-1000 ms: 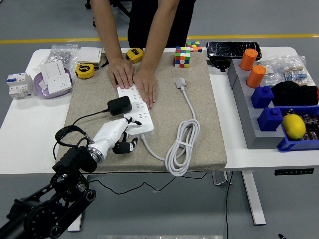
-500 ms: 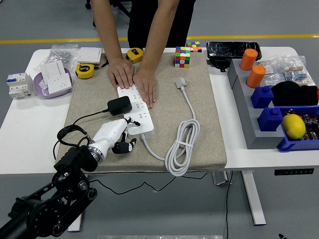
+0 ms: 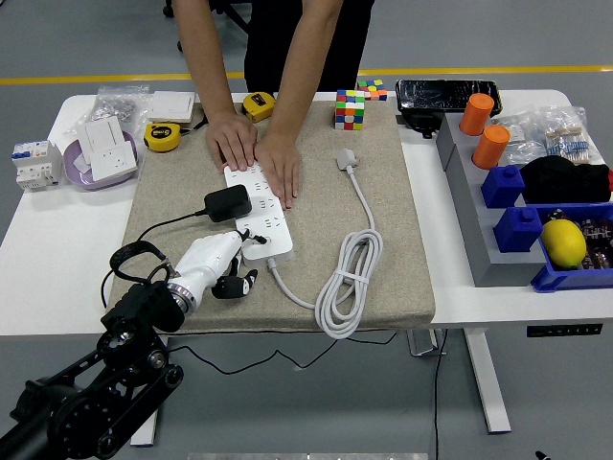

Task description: Pick up the plug,place it near the board,insert it into the board,press the button

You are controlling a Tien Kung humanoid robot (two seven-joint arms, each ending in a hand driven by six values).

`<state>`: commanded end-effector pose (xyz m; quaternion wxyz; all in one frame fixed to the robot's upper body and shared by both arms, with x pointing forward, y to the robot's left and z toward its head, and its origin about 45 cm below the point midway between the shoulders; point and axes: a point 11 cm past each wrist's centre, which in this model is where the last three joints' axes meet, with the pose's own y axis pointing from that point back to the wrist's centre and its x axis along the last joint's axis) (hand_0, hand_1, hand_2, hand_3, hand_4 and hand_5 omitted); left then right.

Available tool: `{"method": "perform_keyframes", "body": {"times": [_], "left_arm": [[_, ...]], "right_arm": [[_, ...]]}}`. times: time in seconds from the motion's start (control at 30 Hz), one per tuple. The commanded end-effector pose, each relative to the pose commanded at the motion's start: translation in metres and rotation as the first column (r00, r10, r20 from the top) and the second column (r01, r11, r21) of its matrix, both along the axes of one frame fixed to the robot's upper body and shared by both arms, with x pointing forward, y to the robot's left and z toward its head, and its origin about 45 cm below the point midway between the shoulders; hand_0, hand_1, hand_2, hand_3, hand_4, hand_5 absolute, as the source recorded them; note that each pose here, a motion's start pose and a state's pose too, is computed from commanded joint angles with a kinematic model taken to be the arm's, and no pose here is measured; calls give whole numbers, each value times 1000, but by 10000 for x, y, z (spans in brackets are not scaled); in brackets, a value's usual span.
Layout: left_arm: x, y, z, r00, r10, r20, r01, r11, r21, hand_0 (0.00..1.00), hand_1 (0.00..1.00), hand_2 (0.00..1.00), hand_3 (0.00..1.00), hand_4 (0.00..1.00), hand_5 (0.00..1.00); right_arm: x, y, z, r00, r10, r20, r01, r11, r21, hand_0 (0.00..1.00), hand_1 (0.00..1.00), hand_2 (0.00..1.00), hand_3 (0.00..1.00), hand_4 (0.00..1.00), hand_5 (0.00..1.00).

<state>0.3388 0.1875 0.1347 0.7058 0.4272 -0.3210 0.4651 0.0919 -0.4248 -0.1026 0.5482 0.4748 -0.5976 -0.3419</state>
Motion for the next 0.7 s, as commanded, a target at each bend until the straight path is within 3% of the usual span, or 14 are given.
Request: {"method": "perform_keyframes", "body": {"times": [0.07,0.1,0.2,0.23,0.3,0.33,0.37,0.5,0.53,0.7], "left_arm": [[28,-17,155,999,-5,52,7,999,-34,150,2,139,755,597,2],[74,-36,392,990,-8,141,22,995,-101,225,72,209,742,469,2],[104,-57,583,977,-8,213,43,986,-160,225,72,209,742,469,2],[137,-60,728,965,1,264,57,975,-214,225,72,209,742,469,2],[198,-47,879,946,27,323,77,949,-304,225,72,209,742,469,2],[219,-45,912,942,35,335,86,936,-341,385,474,512,649,699,86],[260,-44,939,937,46,348,97,919,-383,385,474,512,649,699,86],[390,-26,953,935,93,343,110,843,-527,385,474,512,649,699,86],[424,-19,947,938,107,329,105,818,-566,746,803,715,699,754,109],[609,57,785,966,184,184,2,703,-711,746,803,715,699,754,109]], "right_arm": [[-2,-1,0,1000,0,0,0,1000,0,822,734,741,775,998,920],[-7,-2,-1,1000,0,-2,0,1000,0,823,734,741,775,998,919],[-12,-4,-1,1000,0,-3,0,1000,-1,823,734,741,775,998,919],[-14,-3,-2,1000,0,-4,0,1000,-1,823,734,741,775,998,919],[-15,2,-4,1000,1,-5,-1,1000,0,823,734,741,775,998,919],[-15,3,-4,1000,2,-5,-2,1000,1,822,733,741,775,998,919],[-11,7,-4,1000,3,-4,-3,1000,1,822,733,741,775,998,919],[15,19,-3,1000,6,1,-6,1000,3,822,733,741,775,998,919],[19,20,-3,1000,6,1,-6,1000,3,822,733,740,775,998,919],[3,19,-6,1000,5,-4,-5,1000,3,822,733,740,775,998,919]]}}
